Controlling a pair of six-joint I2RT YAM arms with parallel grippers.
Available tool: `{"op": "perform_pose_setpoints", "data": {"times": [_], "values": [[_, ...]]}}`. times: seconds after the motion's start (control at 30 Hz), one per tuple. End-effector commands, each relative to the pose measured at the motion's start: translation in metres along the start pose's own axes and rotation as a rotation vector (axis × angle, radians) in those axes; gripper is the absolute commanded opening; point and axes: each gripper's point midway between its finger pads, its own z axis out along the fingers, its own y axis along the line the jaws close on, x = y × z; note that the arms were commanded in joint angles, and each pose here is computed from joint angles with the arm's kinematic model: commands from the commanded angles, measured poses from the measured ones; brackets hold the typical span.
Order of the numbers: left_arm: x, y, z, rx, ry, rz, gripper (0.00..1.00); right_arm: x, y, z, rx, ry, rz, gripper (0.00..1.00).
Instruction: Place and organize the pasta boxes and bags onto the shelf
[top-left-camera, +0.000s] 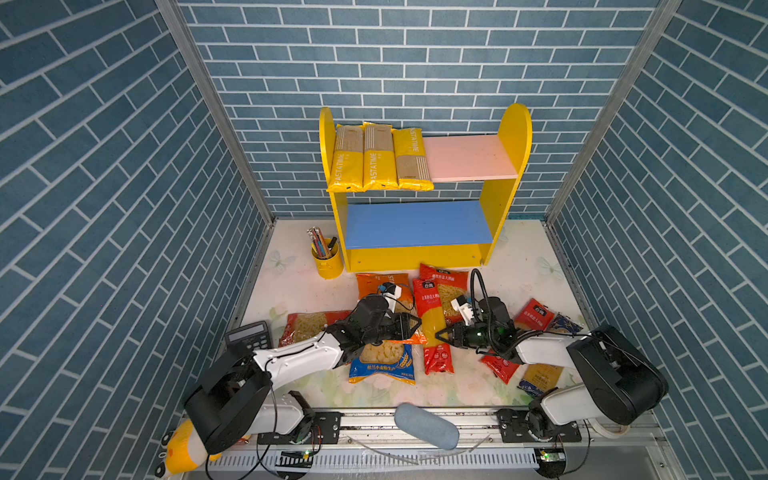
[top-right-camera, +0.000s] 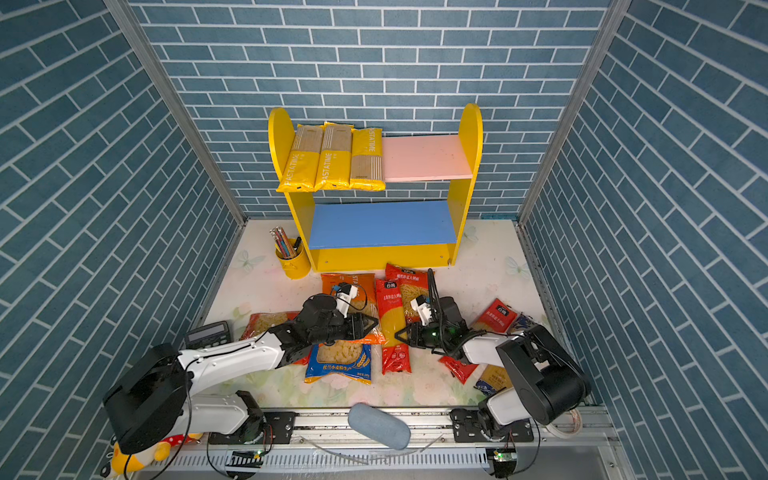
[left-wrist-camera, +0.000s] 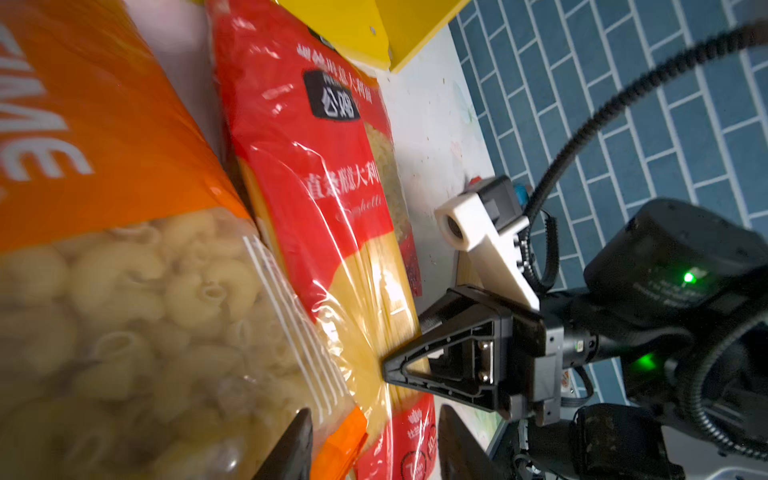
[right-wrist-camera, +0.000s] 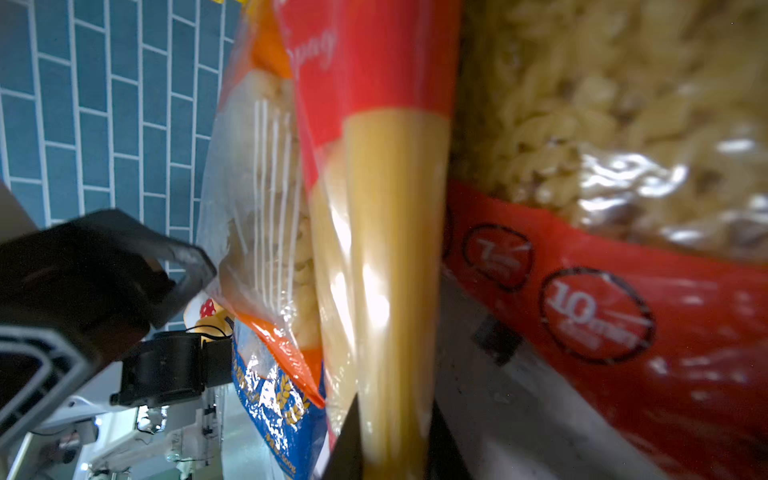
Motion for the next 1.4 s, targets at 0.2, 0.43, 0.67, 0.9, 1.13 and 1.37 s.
{"op": "perform_pose_setpoints", "data": {"times": [0.2, 0.43, 0.67, 0.9, 1.13, 1.37], "values": [[-0.047, -0.008, -0.050, 0.082, -0.128, -0.042, 0.64, -0.030, 0.092, -0.038, -0.177, -0.174, -0.209, 0.00], [-0.055, -0.024, -0.056, 0.239, -0.165, -0.115, 0.90, -0.036, 0.150, -0.052, -0.246, -0.194, -0.311, 0.00], [-0.048, -0.045, -0.043, 0.332, -0.112, -0.103, 0.90, -0.035, 0.202, -0.052, -0.339, -0.182, -0.369, 0.00], [-0.054, -0.064, -0.045, 0.403, -0.115, -0.062, 0.75, -0.030, 0.215, -0.045, -0.358, -0.154, -0.367, 0.02], [-0.065, -0.084, -0.046, 0.479, -0.115, -0.034, 0.44, -0.033, 0.211, -0.042, -0.350, -0.167, -0.334, 0.12], [-0.090, -0.113, -0.056, 0.555, -0.153, 0.000, 0.21, -0.027, 0.200, -0.052, -0.353, -0.209, -0.293, 0.39]]}}
